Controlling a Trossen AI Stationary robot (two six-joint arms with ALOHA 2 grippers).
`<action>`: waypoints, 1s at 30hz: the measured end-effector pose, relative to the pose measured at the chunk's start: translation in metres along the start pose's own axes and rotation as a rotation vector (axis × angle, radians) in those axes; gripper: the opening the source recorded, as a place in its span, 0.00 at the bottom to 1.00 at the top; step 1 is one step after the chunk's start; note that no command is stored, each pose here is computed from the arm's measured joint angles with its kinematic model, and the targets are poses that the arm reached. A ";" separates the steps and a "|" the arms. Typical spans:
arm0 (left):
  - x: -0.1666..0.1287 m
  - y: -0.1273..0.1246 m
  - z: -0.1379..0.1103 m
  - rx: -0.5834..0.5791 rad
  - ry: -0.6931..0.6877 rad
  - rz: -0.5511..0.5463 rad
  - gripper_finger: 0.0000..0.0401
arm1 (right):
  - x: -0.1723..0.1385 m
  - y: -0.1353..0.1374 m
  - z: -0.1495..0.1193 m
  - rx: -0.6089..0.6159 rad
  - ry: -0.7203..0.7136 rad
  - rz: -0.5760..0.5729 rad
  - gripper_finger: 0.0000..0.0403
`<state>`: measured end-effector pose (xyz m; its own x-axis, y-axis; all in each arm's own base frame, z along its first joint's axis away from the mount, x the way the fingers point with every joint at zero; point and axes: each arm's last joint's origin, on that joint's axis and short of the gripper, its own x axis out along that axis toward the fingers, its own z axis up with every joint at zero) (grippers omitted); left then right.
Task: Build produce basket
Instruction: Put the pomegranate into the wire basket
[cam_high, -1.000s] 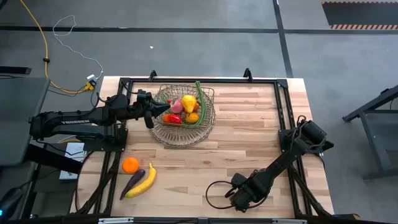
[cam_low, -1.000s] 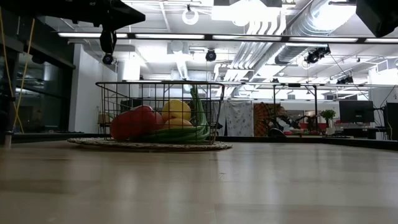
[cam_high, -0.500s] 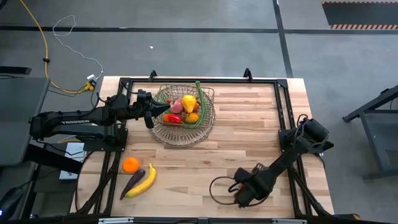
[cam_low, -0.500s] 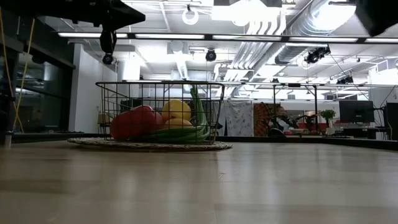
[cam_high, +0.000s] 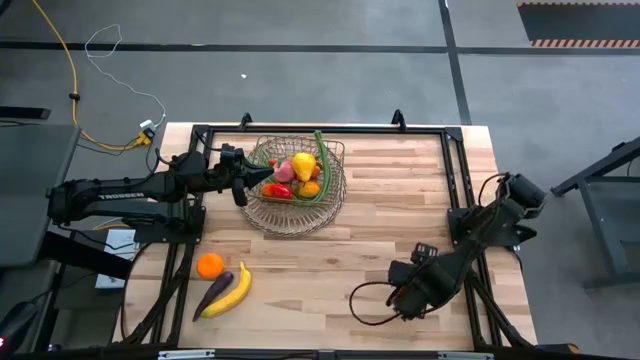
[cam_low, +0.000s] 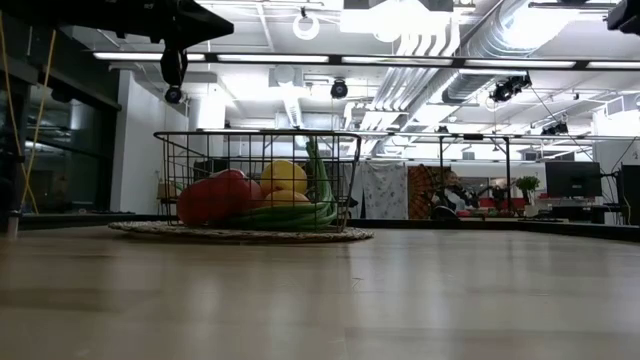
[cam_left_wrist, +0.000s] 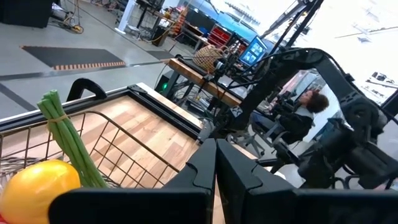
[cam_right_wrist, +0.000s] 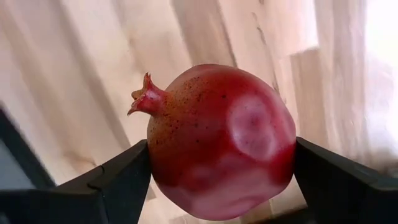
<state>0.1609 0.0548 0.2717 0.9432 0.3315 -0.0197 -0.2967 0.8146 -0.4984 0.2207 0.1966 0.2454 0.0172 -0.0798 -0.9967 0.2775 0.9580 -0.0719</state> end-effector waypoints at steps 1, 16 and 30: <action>0.000 0.000 0.000 -0.001 -0.001 0.000 0.00 | 0.001 -0.002 -0.002 -0.009 -0.009 0.014 0.81; 0.000 0.000 0.000 0.001 0.002 -0.012 0.00 | 0.009 -0.078 0.014 0.265 -0.686 0.437 0.81; -0.001 -0.014 0.015 0.178 -0.003 -0.184 0.11 | -0.059 -0.151 0.093 0.329 -1.268 0.531 0.81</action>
<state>0.1618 0.0501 0.2920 0.9834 0.1714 0.0601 -0.1422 0.9323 -0.3324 0.2673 0.0307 0.3186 0.9794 -0.0934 -0.1788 0.1701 0.8590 0.4829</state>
